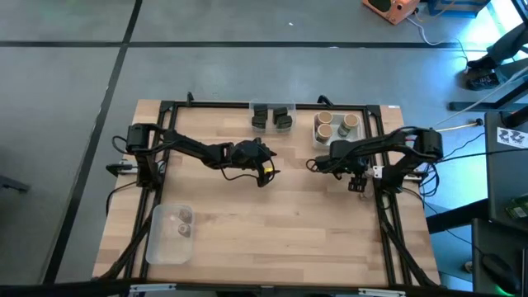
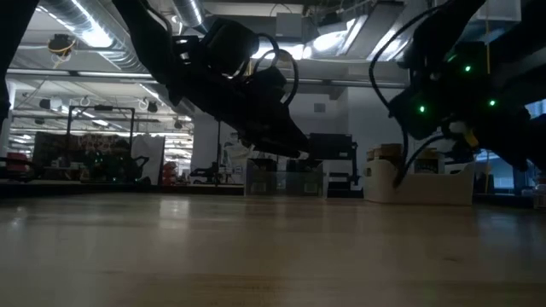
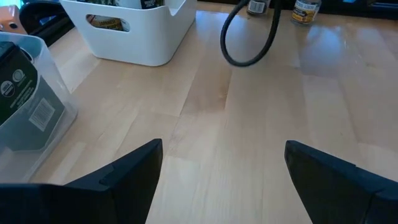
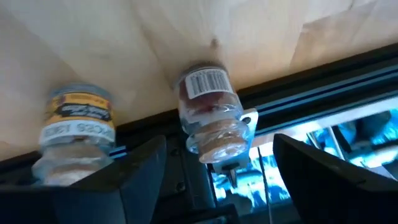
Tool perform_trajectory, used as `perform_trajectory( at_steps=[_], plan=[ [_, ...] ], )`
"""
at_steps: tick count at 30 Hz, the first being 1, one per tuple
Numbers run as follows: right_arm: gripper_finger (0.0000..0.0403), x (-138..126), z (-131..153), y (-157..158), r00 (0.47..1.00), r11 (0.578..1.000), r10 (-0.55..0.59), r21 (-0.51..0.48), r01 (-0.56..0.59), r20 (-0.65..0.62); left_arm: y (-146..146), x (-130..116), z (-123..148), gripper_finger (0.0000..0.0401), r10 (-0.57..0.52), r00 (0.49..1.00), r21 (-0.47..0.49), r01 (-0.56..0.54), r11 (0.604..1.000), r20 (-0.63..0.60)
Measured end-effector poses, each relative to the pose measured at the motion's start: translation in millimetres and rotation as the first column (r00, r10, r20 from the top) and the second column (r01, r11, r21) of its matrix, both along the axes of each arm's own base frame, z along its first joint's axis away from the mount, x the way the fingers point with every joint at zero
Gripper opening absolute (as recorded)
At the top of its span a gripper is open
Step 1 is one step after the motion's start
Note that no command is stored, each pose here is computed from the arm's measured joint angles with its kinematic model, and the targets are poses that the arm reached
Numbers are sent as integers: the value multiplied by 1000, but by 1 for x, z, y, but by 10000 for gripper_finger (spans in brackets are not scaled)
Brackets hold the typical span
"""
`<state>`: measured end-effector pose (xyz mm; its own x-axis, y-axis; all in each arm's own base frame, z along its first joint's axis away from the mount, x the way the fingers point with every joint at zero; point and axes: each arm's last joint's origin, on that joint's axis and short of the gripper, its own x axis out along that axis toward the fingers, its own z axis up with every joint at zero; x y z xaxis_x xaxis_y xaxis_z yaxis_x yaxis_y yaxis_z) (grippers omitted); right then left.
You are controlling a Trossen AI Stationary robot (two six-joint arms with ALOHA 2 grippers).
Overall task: Sort spices by type
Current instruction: Put the top transparent seasoning bottle into the left transparent bin
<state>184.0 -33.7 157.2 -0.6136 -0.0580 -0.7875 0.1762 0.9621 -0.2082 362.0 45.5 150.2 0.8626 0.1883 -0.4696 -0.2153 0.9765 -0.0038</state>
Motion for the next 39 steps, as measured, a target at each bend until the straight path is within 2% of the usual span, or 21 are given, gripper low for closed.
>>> perform_trajectory(
  at_steps=[7, 14, 19, 27, 33, 39],
  plan=[
    [294, 2, -19, -1, 995, 1000, -3, -8, 2, -102, -1, 0, 0, 320, -1, 1000, 0, 1, 1000, 0],
    [294, -10, -37, 1, 977, 999, -31, -14, 29, -211, -1, 0, 0, 320, -1, 1000, -2, 1, 1000, 1],
    [269, -9, -37, 1, 978, 999, -29, -19, 26, -205, 0, 0, 1, 320, 0, 1000, -1, 0, 1000, 7],
    [157, -8, -35, 1, 979, 1000, -27, -21, 23, -203, -3, 1, 0, 320, -6, 1000, -2, 6, 1000, 6],
    [153, 7, -27, -2, 989, 1000, 0, -31, -5, -146, -9, 1, 1, 320, -21, 1000, -5, 21, 1000, 6],
    [156, 31, -13, -6, 999, 999, 4, -46, -6, -35, -20, 0, -2, 320, -40, 999, -31, 39, 999, -32]
  ],
)
